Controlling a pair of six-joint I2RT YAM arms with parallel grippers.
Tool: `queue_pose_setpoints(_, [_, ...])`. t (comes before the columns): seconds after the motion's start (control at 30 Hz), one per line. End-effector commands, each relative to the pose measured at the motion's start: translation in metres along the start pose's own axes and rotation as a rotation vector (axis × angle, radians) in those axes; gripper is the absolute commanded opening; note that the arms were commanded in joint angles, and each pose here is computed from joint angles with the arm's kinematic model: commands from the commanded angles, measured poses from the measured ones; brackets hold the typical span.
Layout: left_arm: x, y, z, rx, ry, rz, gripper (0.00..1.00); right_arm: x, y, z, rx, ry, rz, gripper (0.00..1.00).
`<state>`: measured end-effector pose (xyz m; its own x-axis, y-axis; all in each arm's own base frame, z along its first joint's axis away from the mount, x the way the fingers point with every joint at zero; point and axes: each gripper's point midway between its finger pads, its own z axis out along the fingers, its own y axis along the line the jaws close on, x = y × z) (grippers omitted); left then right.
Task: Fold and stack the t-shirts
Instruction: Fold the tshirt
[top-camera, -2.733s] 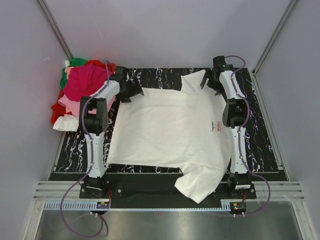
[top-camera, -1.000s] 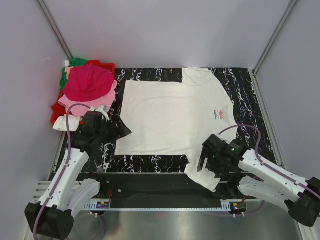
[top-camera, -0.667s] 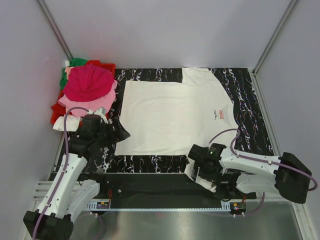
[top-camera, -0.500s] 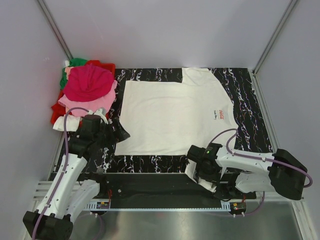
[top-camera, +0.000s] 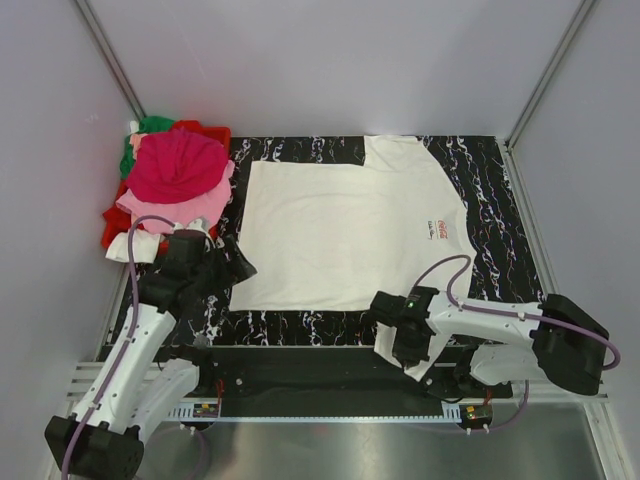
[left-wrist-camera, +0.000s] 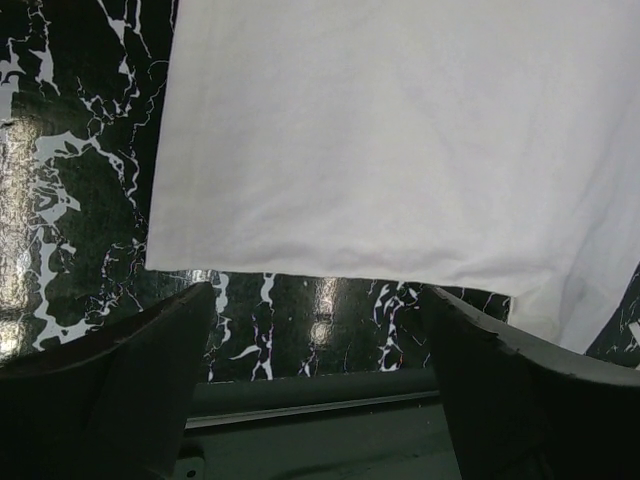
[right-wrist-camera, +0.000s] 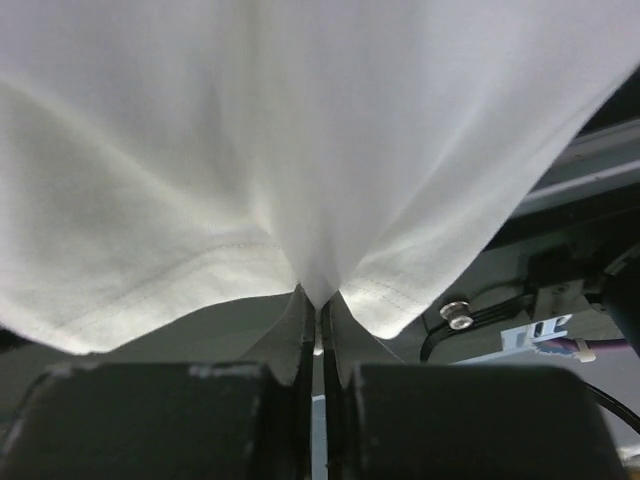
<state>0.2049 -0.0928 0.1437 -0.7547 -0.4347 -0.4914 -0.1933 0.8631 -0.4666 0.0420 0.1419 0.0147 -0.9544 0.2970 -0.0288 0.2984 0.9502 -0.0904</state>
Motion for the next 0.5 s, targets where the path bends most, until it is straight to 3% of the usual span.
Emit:
queue_pose_setpoints(0.0, [0.002,0.01,0.012,-0.053,-0.01,-0.06,0.88,-0.016,-0.001,-0.024,-0.034,-0.108,0.03,0.0])
queue_pose_setpoints(0.27, [0.03,0.041,0.052,-0.151,0.031,-0.178,0.79,-0.043,-0.014,-0.084,-0.106,-0.265,0.097,0.0])
queue_pose_setpoints(0.47, [0.051,0.074,0.071,-0.249,0.02,-0.241,0.75,-0.047,-0.027,-0.092,-0.125,-0.298,0.108,0.0])
